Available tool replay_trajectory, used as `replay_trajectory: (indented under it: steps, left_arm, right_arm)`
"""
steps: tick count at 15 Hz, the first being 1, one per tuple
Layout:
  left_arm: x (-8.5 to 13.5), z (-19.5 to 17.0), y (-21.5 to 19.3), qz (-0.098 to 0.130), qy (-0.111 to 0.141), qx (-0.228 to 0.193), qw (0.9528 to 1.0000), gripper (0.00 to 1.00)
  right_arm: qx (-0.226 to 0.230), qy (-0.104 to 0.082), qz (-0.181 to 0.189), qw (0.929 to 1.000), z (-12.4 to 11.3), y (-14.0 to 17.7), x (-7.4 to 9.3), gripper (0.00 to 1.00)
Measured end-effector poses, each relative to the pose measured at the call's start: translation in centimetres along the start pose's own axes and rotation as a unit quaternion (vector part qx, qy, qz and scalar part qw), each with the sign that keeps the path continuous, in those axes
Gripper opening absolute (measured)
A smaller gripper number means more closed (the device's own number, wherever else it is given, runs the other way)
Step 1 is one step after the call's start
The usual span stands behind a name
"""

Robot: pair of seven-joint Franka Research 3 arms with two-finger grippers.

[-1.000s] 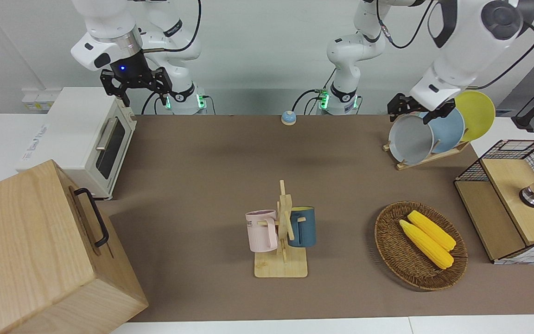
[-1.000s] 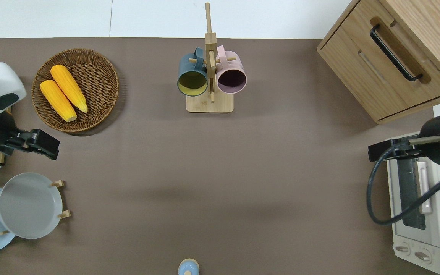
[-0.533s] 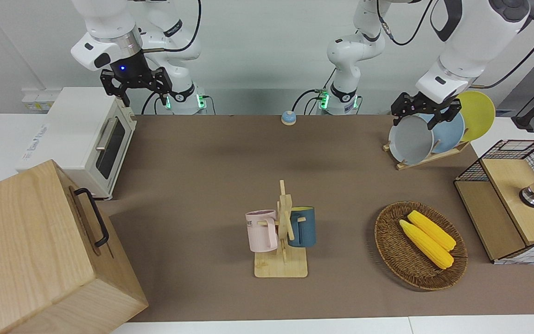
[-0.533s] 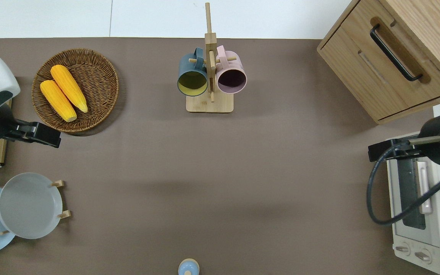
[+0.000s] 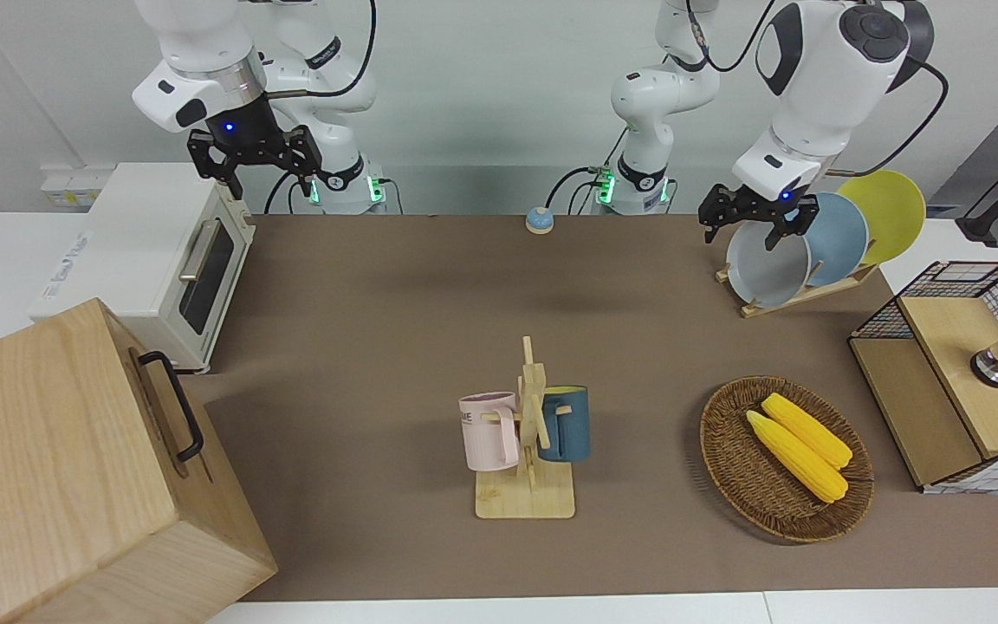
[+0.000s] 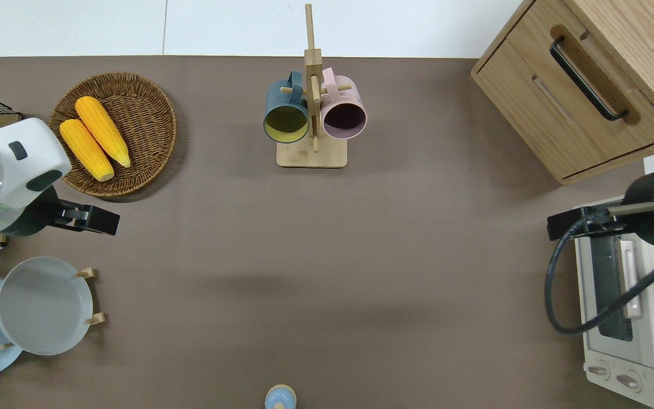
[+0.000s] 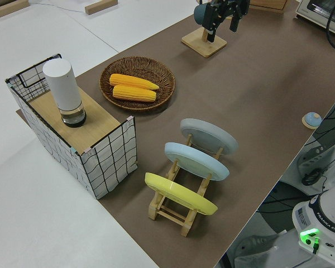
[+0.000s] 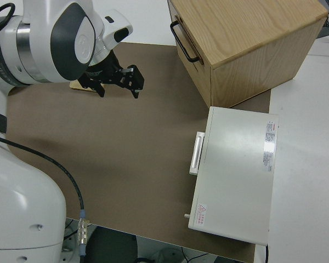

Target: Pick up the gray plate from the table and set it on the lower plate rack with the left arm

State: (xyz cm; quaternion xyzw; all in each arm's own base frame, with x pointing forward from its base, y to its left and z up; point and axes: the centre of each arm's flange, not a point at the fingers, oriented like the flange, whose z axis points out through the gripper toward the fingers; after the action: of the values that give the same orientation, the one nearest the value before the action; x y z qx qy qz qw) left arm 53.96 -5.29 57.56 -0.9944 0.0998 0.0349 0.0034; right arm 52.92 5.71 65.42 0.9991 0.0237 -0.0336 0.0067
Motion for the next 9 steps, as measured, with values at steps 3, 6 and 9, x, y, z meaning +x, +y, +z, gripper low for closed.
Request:
replay_trajectory:
  steps: [3, 6, 9]
  left_arm:
    - [-0.35, 0.53, 0.05, -0.002, 0.004, 0.004, 1.0, 1.0]
    - [-0.31, 1.01, 0.11, -0.001, 0.004, 0.004, 1.0, 1.0]
    - [-0.34, 1.0, 0.22, 0.0, 0.004, 0.004, 1.0, 1.0]
  right_arm:
    - [0.0, 0.0, 0.0, 1.0, 0.0, 0.0, 0.0, 0.99]
    - [0.0, 0.0, 0.0, 1.0, 0.0, 0.0, 0.0, 0.99]
    - [0.0, 0.0, 0.0, 1.0, 0.0, 0.0, 0.0, 0.99]
